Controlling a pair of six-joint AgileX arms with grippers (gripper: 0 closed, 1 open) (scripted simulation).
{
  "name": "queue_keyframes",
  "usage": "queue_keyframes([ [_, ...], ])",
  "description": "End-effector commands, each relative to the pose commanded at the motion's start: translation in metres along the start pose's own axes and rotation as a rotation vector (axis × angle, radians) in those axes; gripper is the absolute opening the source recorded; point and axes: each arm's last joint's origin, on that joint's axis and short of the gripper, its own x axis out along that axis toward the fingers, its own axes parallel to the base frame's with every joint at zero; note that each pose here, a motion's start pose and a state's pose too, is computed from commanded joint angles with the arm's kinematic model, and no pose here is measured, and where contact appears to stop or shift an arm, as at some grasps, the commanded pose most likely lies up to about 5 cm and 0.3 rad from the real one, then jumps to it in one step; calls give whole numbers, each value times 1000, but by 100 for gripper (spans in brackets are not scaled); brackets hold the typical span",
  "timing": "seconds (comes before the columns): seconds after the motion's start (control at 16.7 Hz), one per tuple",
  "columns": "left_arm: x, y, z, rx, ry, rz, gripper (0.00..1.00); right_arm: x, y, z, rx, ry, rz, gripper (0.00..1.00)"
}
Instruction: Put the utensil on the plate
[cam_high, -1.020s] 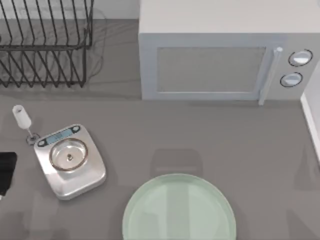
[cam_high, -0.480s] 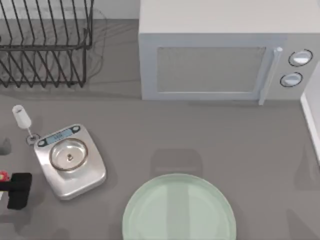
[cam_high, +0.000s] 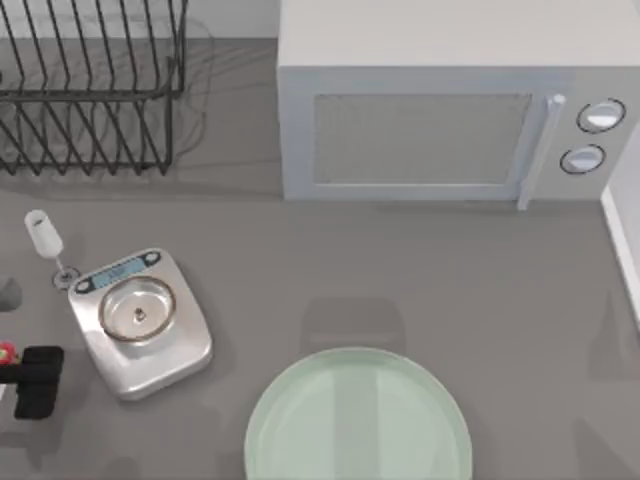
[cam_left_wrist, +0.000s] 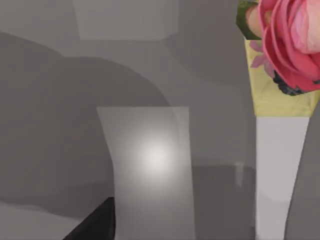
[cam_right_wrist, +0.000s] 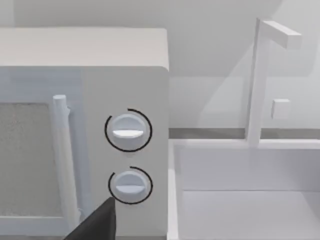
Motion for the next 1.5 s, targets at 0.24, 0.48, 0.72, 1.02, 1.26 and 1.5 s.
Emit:
queue_keyframes([
  [0.24,0,0,0,0,0,0,62,0,0,0,0,0,0,100],
  [0.48,0,0,0,0,0,0,32,0,0,0,0,0,0,100],
  [0.72,0,0,0,0,0,0,2,0,0,0,0,0,0,100],
  [1.02,0,0,0,0,0,0,0,0,0,0,0,0,0,100],
  [1.26,-22,0,3,2,-39,0,0,0,0,0,0,0,0,100],
  [1.5,-38,1,9,2,-44,0,0,0,0,0,0,0,0,100],
])
